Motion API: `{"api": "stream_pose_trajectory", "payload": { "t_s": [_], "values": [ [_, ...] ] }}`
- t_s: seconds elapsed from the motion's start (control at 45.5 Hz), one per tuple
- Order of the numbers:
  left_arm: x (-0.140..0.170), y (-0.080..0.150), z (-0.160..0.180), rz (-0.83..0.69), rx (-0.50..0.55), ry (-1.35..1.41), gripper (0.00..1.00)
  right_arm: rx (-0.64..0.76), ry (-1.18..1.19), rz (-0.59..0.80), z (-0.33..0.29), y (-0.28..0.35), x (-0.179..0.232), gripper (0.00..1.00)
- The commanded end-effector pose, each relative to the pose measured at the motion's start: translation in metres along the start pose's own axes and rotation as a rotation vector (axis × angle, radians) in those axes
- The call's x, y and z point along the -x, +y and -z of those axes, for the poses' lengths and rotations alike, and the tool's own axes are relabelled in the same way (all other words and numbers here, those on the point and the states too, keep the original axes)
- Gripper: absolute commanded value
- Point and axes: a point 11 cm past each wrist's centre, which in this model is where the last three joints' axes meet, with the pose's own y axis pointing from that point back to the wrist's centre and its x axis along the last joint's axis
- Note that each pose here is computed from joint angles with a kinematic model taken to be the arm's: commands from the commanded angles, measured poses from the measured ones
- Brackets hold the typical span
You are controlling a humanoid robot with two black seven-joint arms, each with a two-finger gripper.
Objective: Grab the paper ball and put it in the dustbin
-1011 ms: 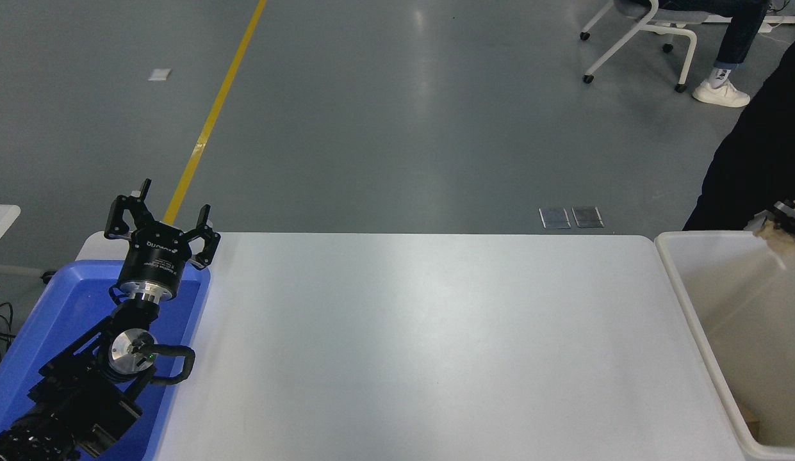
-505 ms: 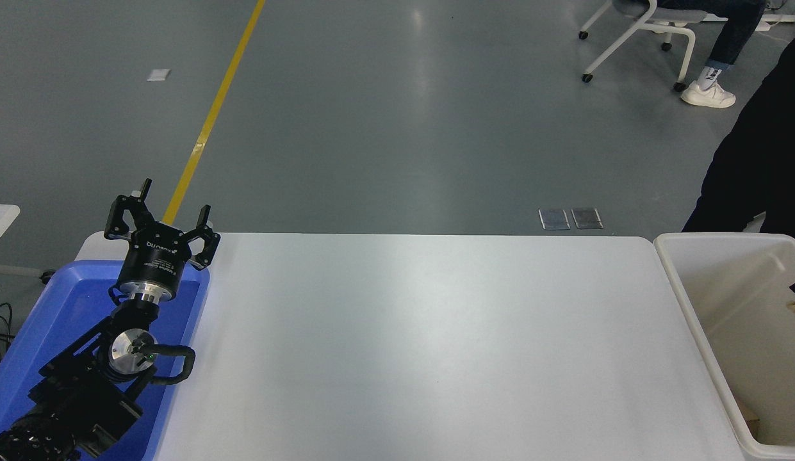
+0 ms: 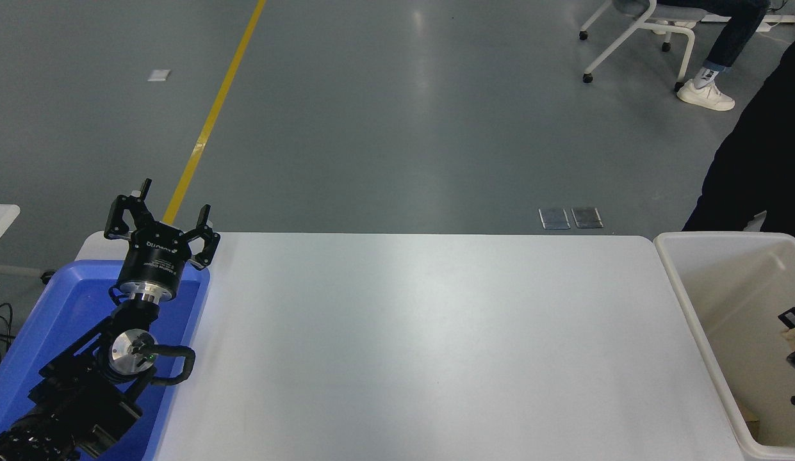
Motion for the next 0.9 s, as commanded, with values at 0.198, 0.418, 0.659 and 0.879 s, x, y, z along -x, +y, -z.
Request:
{"api": "stream_pose_trajectory", "payload": {
  "t_s": [0.198,0.418,0.659,0.879],
  "values": [
    [0.0,0.0,0.0,0.0,0.0,0.0,0.98,-0.014,-0.006,-0.002,0.009,0.001,0.004,1.0],
    [0.0,0.0,0.0,0.0,0.0,0.0,0.98,-0.084,-0.039,-0.029,0.05,0.005,-0.022,1.0],
    [0.001,0.0,0.0,0.002,-0.001,-0.001,0.98,-0.212,-0.082,-0.022,0.123,0.024,-0.059,1.0],
    [0.001,0.0,0.0,0.002,-0.001,-0.001,0.98,-0.342,-0.039,0.014,0.194,0.062,-0.09,1.0]
  ]
}}
